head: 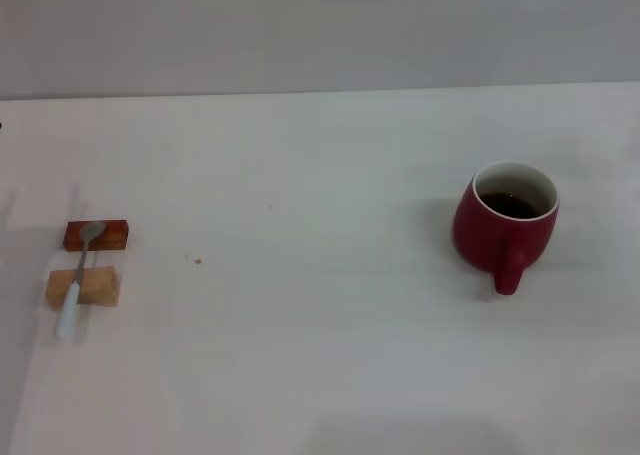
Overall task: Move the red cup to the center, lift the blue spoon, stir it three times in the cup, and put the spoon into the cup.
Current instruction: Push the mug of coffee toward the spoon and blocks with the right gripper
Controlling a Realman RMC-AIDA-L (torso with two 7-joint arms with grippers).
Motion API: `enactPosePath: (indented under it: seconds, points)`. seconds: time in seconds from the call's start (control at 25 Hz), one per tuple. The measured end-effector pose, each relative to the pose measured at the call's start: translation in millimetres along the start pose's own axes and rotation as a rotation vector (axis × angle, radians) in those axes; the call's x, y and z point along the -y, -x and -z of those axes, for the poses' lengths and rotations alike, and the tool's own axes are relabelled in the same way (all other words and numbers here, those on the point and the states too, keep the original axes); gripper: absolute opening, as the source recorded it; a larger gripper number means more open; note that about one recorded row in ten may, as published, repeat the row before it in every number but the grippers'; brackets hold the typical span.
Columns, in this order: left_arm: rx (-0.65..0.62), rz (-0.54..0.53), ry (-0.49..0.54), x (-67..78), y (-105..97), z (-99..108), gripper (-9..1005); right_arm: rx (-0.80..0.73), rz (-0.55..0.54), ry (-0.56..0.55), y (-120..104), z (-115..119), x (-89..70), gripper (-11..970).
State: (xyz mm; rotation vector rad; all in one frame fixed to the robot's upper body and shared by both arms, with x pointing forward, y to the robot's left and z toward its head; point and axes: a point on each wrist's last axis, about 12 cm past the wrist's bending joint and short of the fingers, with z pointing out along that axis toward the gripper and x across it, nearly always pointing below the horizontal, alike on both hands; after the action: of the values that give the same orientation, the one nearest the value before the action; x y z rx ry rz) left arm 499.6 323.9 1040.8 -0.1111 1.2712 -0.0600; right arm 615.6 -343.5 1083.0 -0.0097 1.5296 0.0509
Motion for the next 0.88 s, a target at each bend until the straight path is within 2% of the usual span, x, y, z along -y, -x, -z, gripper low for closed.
enactPosePath:
  seconds: [0.08,0.12,0.16,0.32,0.4,0.44,0.64,0.88]
  points:
    - [-0.002,0.0,0.0,0.2,-0.2,-0.4,841,-0.033,-0.002,0.035,0.3,0.1,5.1,208]
    - [-0.008,0.001,-0.002,1.0,-1.0,-2.2,841,-0.093,-0.005,0.092,1.3,1.4,16.0,162]
    - [-0.008,0.001,-0.002,1.0,-1.0,-2.2,841,-0.093,-0.005,0.092,1.3,1.4,16.0,139]
    - [-0.021,0.002,-0.003,1.7,-2.4,-4.4,842,-0.211,0.0,0.203,1.0,6.4,29.3,45]
    - [-0.023,0.002,-0.003,1.9,-2.7,-5.3,842,-0.334,0.036,0.304,-2.0,10.9,32.3,-2]
    - [-0.024,0.001,-0.004,2.0,-2.7,-5.9,842,-0.334,0.036,0.304,-2.0,10.9,32.3,-2]
    - [-0.022,0.0,-0.007,2.5,-2.4,-7.9,842,-0.461,0.12,0.443,-9.9,23.8,29.3,-3]
    - [-0.016,0.003,-0.014,5.0,-1.6,-12.8,842,-0.479,0.121,0.506,-15.6,32.7,22.8,-1]
